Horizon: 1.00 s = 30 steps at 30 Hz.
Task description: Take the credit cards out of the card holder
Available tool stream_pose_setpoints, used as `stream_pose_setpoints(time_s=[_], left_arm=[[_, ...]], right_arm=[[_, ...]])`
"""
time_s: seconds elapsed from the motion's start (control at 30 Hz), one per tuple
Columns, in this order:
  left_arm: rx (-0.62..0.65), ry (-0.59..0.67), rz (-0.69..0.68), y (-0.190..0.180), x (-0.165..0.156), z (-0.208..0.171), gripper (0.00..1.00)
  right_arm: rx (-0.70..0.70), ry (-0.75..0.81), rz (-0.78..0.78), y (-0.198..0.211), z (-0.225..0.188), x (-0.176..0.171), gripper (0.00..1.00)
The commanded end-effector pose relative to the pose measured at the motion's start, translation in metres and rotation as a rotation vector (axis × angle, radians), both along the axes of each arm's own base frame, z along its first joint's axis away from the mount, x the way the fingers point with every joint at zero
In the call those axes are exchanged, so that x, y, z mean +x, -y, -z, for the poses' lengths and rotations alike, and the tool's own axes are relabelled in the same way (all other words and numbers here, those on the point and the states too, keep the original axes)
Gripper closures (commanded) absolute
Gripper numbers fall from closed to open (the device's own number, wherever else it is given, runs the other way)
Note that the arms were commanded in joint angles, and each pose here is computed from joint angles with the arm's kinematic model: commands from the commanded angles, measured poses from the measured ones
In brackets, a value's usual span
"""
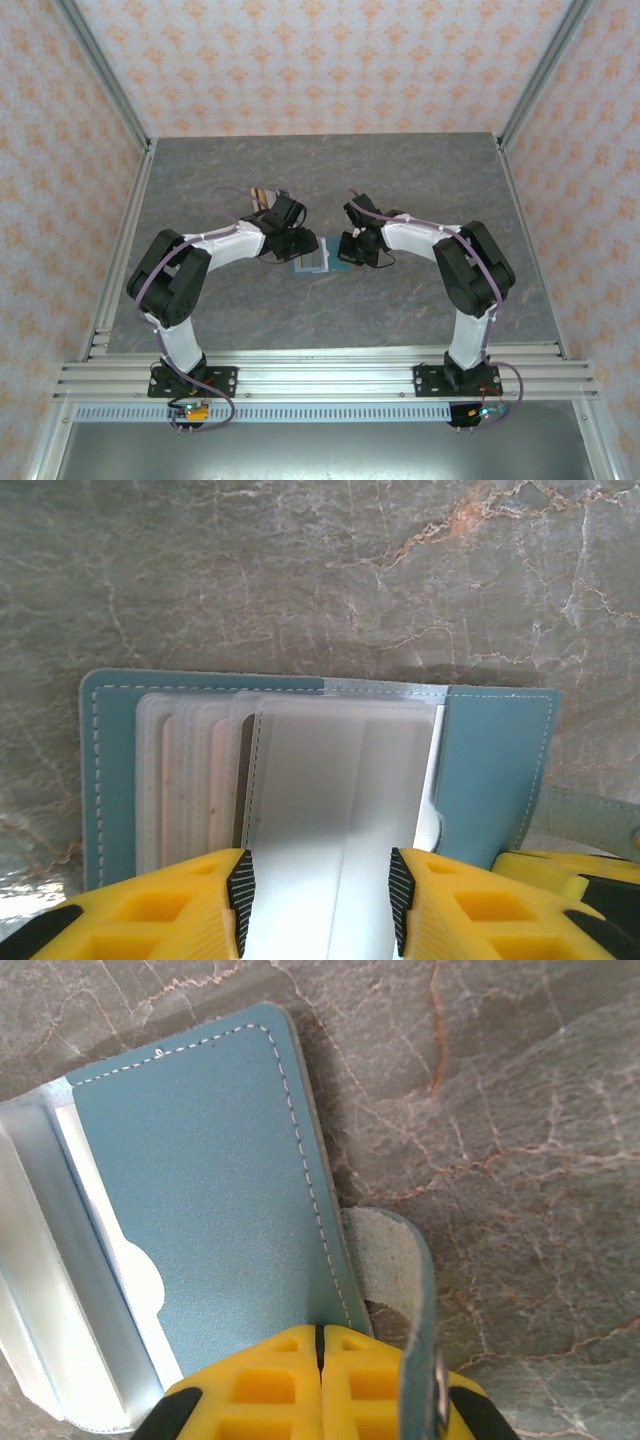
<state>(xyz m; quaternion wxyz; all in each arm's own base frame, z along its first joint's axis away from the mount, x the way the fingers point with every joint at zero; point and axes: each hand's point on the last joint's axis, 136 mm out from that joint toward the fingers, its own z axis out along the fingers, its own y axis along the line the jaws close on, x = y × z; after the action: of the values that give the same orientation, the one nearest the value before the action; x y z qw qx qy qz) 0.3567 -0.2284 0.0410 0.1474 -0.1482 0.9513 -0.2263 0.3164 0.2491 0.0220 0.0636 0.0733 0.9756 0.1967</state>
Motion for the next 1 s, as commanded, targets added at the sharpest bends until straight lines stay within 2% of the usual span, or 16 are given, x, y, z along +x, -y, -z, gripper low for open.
stream_pose_setpoints(time_s=[0.0,0.17,0.27,0.53,0.63,0.8,0.97], left_arm=[[0.017,-0.041,-0.001,-0.003,-0.003,0.014,0.55],[-0.033,-0.058,0.035,0.011,-0.005,0.016,0.56],[-0.043,-0.062,0.060,0.019,-0.007,0.016,0.60],[0.073,-0.083,0.066,0.002,-0.013,0.025,0.74],[0.073,-0.091,0.063,0.001,-0.015,0.029,0.75],[0.071,-0.092,0.061,0.002,-0.014,0.032,0.80],[0.073,-0.094,0.059,0.002,-0.014,0.032,0.83]], right_arm=[[-0.128,-0.065,0.014,0.026,0.030,-0.018,0.93],[-0.116,-0.069,0.010,0.024,0.031,-0.019,0.94],[-0.087,-0.062,0.009,0.020,0.027,-0.018,0.93],[-0.005,0.030,-0.043,0.006,-0.020,-0.004,0.91],[0.045,0.045,-0.071,-0.004,-0.033,-0.003,0.88],[0.116,0.019,-0.137,-0.025,-0.036,-0.011,0.74],[0.153,-0.004,-0.171,-0.040,-0.033,-0.014,0.69]])
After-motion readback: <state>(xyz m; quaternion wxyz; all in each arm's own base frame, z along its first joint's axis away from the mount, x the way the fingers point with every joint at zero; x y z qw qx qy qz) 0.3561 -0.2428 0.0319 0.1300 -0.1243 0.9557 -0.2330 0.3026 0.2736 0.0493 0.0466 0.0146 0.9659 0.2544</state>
